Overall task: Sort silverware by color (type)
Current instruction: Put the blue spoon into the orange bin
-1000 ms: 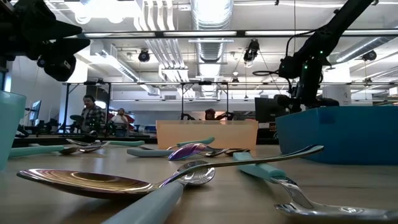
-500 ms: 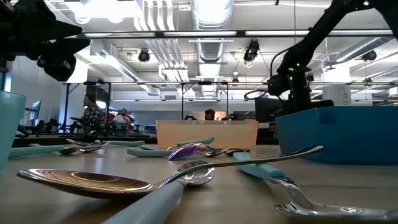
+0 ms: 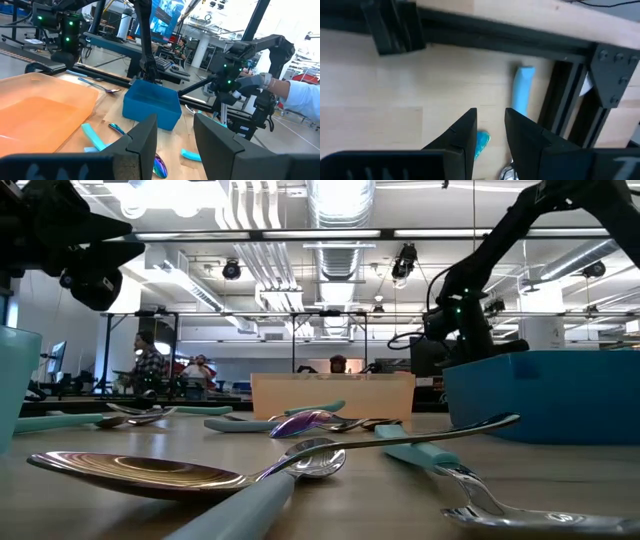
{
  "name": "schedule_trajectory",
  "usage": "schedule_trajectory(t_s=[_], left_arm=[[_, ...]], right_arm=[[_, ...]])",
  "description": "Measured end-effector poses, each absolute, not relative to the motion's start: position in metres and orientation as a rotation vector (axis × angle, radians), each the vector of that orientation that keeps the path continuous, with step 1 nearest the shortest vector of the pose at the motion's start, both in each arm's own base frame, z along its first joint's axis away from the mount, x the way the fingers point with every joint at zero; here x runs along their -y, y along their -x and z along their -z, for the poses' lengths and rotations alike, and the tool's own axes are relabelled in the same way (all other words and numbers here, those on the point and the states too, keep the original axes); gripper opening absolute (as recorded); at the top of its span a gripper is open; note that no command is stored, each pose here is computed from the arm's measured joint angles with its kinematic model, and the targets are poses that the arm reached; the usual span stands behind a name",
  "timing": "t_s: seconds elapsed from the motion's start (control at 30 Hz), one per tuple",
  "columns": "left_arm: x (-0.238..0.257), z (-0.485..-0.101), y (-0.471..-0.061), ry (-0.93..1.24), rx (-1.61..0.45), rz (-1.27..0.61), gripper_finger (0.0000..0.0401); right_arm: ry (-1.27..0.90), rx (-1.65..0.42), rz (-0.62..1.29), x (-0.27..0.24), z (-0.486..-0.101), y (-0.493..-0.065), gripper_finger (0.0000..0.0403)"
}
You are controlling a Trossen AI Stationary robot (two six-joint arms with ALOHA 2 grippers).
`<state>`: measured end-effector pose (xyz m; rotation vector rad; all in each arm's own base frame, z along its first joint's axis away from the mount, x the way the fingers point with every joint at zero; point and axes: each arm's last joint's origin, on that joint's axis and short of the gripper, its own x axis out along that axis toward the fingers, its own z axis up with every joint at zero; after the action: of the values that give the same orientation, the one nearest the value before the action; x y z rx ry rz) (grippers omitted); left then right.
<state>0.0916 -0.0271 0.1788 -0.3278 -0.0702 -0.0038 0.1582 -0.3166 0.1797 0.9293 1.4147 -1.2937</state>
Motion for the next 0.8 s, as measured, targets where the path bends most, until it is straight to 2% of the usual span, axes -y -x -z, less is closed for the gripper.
schedule_trajectory(t_s=[0.43, 0.7, 0.8], left_arm=[[0.027, -0.179, -0.092, 0.328, 0.07, 0.004, 0.0114], [0.027, -0.179, -0.092, 0.328, 0.07, 0.004, 0.0114], [0.027, -0.179, -0.092, 0.327, 0.07, 0.004, 0.0114]], right_arm=[[-0.825, -1.314, 1.361, 0.333, -0.188, -0.159, 0.0091], [-0.754, -1.399, 1.284, 0.332, -0.188, -0.156, 0.0091], [-0.722, -1.431, 1.324, 0.333, -0.189, -0.15, 0.0091]])
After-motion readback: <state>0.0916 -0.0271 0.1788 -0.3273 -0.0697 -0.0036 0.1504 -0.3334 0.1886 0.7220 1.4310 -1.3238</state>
